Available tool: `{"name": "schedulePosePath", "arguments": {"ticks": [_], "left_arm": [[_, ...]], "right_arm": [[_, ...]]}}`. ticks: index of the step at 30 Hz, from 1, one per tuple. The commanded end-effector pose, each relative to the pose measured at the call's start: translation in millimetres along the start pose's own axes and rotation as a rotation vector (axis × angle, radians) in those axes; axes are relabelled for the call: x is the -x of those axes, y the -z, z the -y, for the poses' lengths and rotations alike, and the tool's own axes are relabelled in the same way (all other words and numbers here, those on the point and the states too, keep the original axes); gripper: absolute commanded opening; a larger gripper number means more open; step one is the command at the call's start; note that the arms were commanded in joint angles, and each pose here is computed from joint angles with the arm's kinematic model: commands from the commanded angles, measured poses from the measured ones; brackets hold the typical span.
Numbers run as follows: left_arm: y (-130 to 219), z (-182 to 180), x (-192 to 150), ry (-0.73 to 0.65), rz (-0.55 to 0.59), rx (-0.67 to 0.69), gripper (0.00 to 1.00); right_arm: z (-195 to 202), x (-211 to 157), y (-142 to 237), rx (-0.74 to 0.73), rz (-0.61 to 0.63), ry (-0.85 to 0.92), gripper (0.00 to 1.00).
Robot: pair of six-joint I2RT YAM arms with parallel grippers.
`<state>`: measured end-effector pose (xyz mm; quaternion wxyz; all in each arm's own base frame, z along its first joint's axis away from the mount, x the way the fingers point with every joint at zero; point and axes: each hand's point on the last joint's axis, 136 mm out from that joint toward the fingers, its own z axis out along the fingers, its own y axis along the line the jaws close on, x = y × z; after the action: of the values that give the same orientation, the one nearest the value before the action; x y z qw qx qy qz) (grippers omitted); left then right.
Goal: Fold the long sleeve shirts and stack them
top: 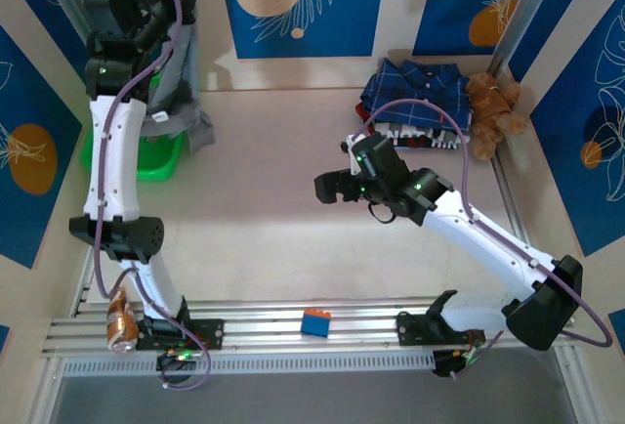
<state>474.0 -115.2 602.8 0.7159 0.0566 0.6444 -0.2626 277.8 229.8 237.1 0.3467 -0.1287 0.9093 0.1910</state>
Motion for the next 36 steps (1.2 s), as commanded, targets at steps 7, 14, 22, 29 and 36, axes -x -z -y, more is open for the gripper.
{"name": "schedulePosePath", "arguments": {"ticks": [7, 14, 22, 29, 36], "left_arm": [[39, 167, 77, 0.018, 0.283, -0.512, 0.00], [-21, 173, -23, 0.034, 0.045, -0.461, 0.00], [-55, 61, -190, 0.078, -0.275, -0.005, 0.20], [-8, -1, -285, 0.191, -0.633, 0.239, 1.00], [115, 24, -365, 0.353, -1.019, 0.228, 1.00]], "right_arm": [[56, 15, 5, -0.077, 0.083, -0.245, 0.99], [101, 7, 15, -0.118, 0.122, -0.389, 0.99], [125, -37, 15, -0.203, 0.042, -0.459, 0.99], [114, -95, 18, -0.232, -0.189, -0.413, 0.98], [78, -180, 21, -0.238, -0.530, -0.324, 0.94]]}}
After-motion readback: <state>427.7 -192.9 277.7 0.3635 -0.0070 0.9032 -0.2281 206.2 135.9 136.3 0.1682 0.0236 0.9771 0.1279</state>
